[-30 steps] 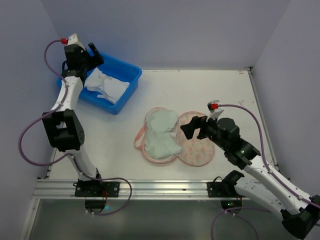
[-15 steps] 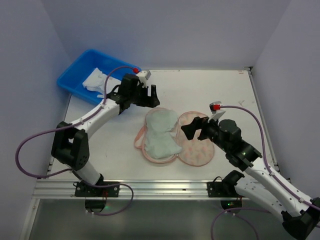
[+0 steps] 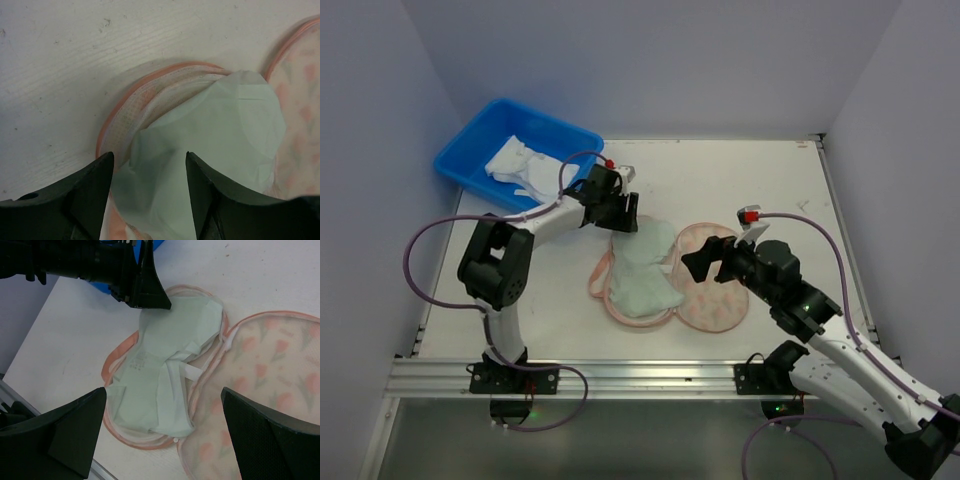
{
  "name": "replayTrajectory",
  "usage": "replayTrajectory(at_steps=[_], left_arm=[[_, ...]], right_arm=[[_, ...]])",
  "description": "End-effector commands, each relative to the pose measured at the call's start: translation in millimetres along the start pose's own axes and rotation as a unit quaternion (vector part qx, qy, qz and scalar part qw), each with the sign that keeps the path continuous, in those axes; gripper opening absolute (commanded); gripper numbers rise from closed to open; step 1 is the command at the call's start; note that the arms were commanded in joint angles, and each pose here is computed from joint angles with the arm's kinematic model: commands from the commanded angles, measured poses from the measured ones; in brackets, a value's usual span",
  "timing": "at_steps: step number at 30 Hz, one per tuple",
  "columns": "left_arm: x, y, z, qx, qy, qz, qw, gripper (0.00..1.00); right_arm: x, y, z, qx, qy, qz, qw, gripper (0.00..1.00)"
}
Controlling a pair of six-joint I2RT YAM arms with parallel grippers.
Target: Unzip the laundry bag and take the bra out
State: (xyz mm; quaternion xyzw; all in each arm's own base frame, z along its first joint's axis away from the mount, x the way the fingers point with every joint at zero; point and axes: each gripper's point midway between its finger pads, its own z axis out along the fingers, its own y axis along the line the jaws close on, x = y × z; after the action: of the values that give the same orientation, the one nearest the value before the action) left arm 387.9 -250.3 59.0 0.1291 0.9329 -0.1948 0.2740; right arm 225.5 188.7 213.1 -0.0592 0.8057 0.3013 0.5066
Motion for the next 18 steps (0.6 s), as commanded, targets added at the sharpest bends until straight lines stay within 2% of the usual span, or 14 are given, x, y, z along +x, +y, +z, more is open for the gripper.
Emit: replayTrajectory(at_steps=[1,14,18], left_arm=[[-17,-11,-1,0.003,-0.02,0.027,0.999,0.62],[13,-21,0,0.008,0.011,0.025,1.0,0.37],[16,-25,-2,0.014,0.013,0.028,0.999,0.33]], right_arm=[[-3,4,1,-0.013,-0.009,0.004,1.0,0.99],[1,4,3,-0.014,-0.004,0.006,1.0,0.99],[1,4,3,-0.014,-0.004,0.006,1.0,0.99]])
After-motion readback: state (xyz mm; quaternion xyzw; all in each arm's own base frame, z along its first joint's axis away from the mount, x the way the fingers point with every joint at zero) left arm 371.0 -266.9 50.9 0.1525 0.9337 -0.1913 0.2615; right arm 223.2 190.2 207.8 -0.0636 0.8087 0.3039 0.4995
